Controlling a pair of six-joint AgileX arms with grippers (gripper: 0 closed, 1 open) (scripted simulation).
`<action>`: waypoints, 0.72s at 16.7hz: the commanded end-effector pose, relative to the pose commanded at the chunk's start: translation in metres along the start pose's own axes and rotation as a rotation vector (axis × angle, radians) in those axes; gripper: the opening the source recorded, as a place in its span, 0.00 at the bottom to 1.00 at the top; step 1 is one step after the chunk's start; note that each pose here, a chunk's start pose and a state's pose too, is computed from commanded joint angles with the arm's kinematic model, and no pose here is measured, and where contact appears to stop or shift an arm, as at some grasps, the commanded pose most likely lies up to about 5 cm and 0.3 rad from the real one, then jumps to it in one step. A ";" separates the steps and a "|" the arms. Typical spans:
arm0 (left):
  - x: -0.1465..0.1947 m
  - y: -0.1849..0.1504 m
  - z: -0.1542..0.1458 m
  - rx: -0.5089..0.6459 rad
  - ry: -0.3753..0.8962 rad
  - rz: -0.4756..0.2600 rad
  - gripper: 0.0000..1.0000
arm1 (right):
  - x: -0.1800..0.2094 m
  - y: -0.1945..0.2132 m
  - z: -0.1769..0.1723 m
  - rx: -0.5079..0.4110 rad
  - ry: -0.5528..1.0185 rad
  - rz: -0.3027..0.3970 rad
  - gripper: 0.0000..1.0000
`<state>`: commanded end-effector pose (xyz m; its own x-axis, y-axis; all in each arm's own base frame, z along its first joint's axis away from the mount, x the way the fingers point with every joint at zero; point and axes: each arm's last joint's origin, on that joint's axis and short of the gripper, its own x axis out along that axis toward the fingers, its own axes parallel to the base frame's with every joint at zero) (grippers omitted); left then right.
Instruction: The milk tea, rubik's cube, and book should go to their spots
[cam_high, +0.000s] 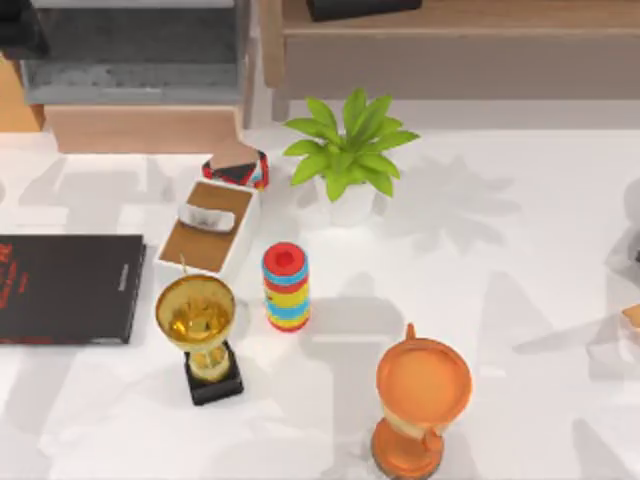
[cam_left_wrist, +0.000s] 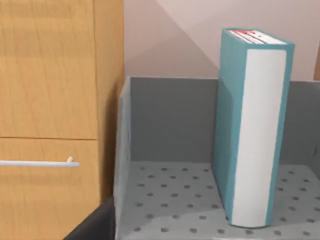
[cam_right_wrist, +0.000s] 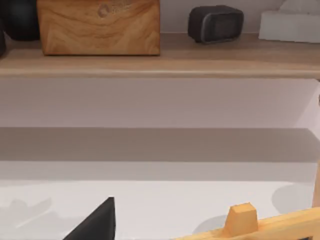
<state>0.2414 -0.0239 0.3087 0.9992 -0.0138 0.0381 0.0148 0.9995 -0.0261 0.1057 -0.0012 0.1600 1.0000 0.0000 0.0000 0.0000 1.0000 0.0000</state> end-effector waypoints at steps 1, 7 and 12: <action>0.026 -0.005 -0.001 0.000 0.015 0.000 1.00 | 0.000 0.000 0.000 0.000 0.000 0.000 1.00; 0.151 -0.036 -0.044 0.002 0.056 0.000 1.00 | 0.000 0.000 0.000 0.000 0.000 0.000 1.00; 0.189 -0.050 -0.069 0.000 0.044 -0.002 1.00 | 0.000 0.000 0.000 0.000 0.000 0.000 1.00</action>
<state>0.4325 -0.0785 0.2486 0.9998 -0.0168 -0.0057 0.0167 0.9995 -0.0258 0.1057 -0.0012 0.1600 1.0000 0.0000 0.0000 0.0000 1.0000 0.0000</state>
